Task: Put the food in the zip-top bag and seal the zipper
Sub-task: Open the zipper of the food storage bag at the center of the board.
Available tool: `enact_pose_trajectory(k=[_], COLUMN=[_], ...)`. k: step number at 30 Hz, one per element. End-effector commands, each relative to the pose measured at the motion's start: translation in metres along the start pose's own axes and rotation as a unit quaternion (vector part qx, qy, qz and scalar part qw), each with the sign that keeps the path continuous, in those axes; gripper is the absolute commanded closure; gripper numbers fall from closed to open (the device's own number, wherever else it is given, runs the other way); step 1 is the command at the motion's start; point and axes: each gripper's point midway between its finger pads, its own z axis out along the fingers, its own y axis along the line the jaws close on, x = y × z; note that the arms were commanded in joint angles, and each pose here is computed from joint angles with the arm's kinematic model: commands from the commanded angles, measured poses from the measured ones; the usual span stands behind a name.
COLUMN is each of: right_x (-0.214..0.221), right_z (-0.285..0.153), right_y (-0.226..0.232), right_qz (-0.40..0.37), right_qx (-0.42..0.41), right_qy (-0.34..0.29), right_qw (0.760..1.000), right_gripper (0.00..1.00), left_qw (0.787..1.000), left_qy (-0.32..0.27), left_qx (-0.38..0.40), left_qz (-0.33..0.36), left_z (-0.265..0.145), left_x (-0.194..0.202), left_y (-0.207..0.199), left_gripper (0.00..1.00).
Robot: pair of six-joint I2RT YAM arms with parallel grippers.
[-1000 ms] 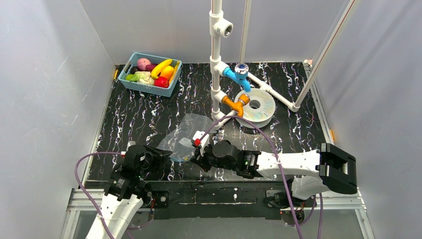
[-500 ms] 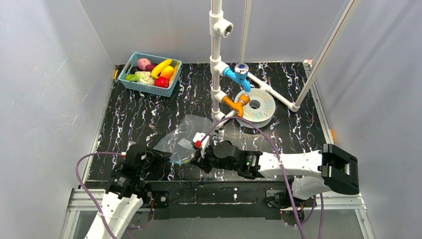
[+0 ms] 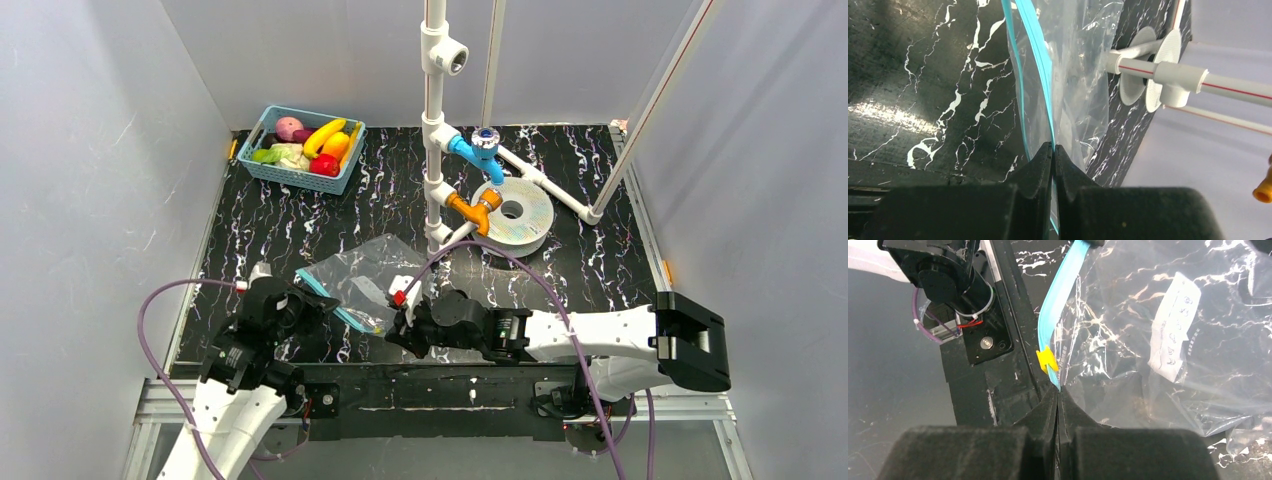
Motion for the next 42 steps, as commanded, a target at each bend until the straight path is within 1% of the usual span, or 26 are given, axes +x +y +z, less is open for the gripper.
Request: enact_pose_trajectory(k=[1, 2, 5, 6, 9, 11, 12, 13, 16, 19, 22, 26, 29, 33, 37, 38, 39, 41, 42], right_x=[-0.001, -0.004, -0.019, -0.025, -0.04, -0.054, -0.061, -0.067, -0.079, -0.089, -0.094, -0.092, -0.089, -0.082, -0.073, -0.072, -0.07, -0.069, -0.069], right_z=[-0.003, -0.003, -0.005, -0.006, -0.01, -0.012, -0.01, -0.009, 0.0, 0.01, 0.018, 0.024, 0.029, 0.032, 0.034, 0.034, 0.035, 0.035, 0.034], right_y=[0.008, 0.007, 0.01, 0.013, 0.027, 0.032, 0.03, 0.025, 0.004, -0.005, -0.009, -0.017, -0.013, -0.012, -0.018, -0.019, -0.019, -0.019, -0.019], right_qz=[0.027, 0.033, 0.036, 0.032, 0.018, 0.017, 0.023, 0.03, 0.041, 0.041, 0.026, -0.012, -0.039, -0.032, -0.038, -0.039, -0.04, -0.041, -0.04], right_qx=[0.002, 0.01, 0.019, 0.016, 0.001, 0.005, 0.016, 0.038, 0.117, 0.165, 0.208, 0.278, 0.295, 0.306, 0.319, 0.321, 0.321, 0.321, 0.321], right_qy=[0.03, 0.037, 0.045, 0.046, 0.048, 0.035, 0.027, 0.026, 0.033, 0.038, 0.036, 0.034, 0.033, 0.031, 0.034, 0.035, 0.036, 0.037, 0.037], right_qw=[0.999, 0.999, 0.998, 0.998, 0.999, 0.999, 0.999, 0.998, 0.992, 0.985, 0.977, 0.96, 0.954, 0.951, 0.946, 0.946, 0.945, 0.945, 0.946], right_gripper=[0.88, 0.82, 0.74, 0.7, 0.5, 0.36, 0.3, 0.29, 0.29, 0.29, 0.29, 0.3, 0.3, 0.3, 0.32, 0.36, 0.41, 0.61, 0.68], left_qw=[0.998, 0.998, 0.997, 0.997, 0.997, 0.997, 0.997, 0.997, 0.996, 0.995, 0.994, 0.992, 0.991, 0.991, 0.992, 0.992, 0.992, 0.992, 0.992], left_qy=[0.006, 0.019, 0.045, 0.051, 0.062, 0.065, 0.066, 0.067, 0.074, 0.08, 0.087, 0.098, 0.104, 0.103, 0.097, 0.097, 0.096, 0.093, 0.091], left_qx=[-0.008, -0.002, 0.016, 0.019, 0.024, 0.03, 0.033, 0.037, 0.049, 0.059, 0.061, 0.05, 0.047, 0.03, 0.038, 0.039, 0.038, 0.039, 0.04], left_qz=[0.057, 0.059, 0.06, 0.057, 0.043, 0.033, 0.028, 0.023, -0.003, -0.025, -0.04, -0.06, -0.072, -0.079, -0.075, -0.075, -0.075, -0.075, -0.075], left_z=[-0.003, -0.004, -0.005, -0.005, -0.006, -0.009, -0.01, -0.012, -0.017, -0.02, -0.022, -0.021, -0.021, -0.02, -0.022, -0.023, -0.024, -0.025, -0.026], left_x=[-0.005, -0.001, 0.006, 0.008, 0.012, 0.013, 0.013, 0.014, 0.016, 0.018, 0.02, 0.024, 0.027, 0.028, 0.026, 0.026, 0.026, 0.025, 0.025], left_y=[-0.011, -0.016, -0.029, -0.031, -0.033, -0.035, -0.037, -0.038, -0.044, -0.049, -0.051, -0.047, -0.045, -0.037, -0.037, -0.037, -0.037, -0.037, -0.037], left_gripper=[1.0, 1.0, 1.0, 1.0, 1.0, 1.0, 1.0, 1.0, 1.0, 1.0, 1.0, 1.0, 1.0, 1.0, 1.0, 1.0, 1.0, 1.0, 1.0])
